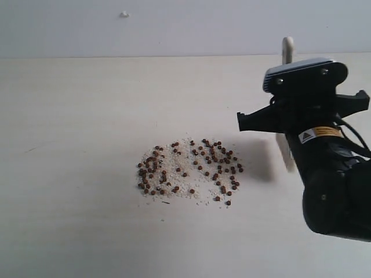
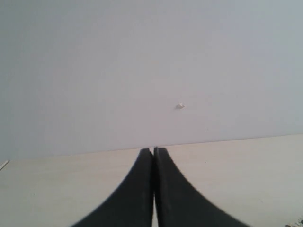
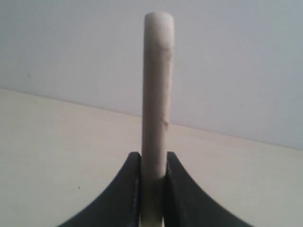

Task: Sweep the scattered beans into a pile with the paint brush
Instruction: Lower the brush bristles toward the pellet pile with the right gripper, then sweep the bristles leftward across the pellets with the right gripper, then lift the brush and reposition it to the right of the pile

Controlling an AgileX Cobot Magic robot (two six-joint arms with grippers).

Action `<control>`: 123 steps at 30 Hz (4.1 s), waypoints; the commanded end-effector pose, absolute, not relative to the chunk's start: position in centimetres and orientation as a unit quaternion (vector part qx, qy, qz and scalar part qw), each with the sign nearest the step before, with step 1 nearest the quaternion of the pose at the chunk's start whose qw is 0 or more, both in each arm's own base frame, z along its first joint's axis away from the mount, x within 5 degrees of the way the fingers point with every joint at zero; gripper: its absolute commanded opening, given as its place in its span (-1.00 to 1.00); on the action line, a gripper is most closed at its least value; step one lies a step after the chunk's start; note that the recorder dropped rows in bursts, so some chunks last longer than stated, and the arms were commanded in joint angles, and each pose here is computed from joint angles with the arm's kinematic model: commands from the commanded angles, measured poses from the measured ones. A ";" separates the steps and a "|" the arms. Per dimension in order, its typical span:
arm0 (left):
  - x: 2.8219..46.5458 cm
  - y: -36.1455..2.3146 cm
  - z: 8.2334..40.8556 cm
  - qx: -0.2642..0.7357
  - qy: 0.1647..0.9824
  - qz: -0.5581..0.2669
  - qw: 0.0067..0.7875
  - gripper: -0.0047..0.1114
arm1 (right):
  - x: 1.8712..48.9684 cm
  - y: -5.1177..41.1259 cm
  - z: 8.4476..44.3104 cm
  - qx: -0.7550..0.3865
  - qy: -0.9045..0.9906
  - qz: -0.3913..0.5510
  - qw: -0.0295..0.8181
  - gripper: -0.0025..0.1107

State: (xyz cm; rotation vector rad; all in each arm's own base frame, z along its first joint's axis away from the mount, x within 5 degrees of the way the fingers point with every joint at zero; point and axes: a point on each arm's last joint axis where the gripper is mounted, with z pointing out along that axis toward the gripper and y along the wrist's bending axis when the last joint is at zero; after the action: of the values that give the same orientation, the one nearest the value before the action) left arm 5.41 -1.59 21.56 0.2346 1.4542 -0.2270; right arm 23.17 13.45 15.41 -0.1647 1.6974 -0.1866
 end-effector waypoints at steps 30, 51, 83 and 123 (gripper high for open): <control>5.4 -1.6 21.5 0.104 0.661 -0.104 0.736 -0.92 | 25.9 16.3 20.3 -0.072 0.788 -0.087 0.605 -0.96; 5.4 -1.6 21.5 0.104 0.661 -0.104 0.736 -0.92 | 17.9 20.0 13.8 -0.058 0.827 -0.122 0.545 -0.96; 5.4 -1.6 21.5 0.104 0.661 -0.104 0.736 -0.92 | 20.5 26.8 20.2 -0.024 0.758 -0.052 0.650 -0.96; 5.4 -1.6 21.5 0.104 0.661 -0.104 0.736 -0.92 | 24.1 14.8 26.5 -0.434 0.650 0.048 0.622 -0.96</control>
State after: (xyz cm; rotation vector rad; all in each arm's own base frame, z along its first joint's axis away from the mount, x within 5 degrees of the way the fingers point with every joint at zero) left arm 5.41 -1.59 21.56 0.2346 1.4542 -0.2270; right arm 23.36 15.29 26.66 -1.0100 1.5226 0.1172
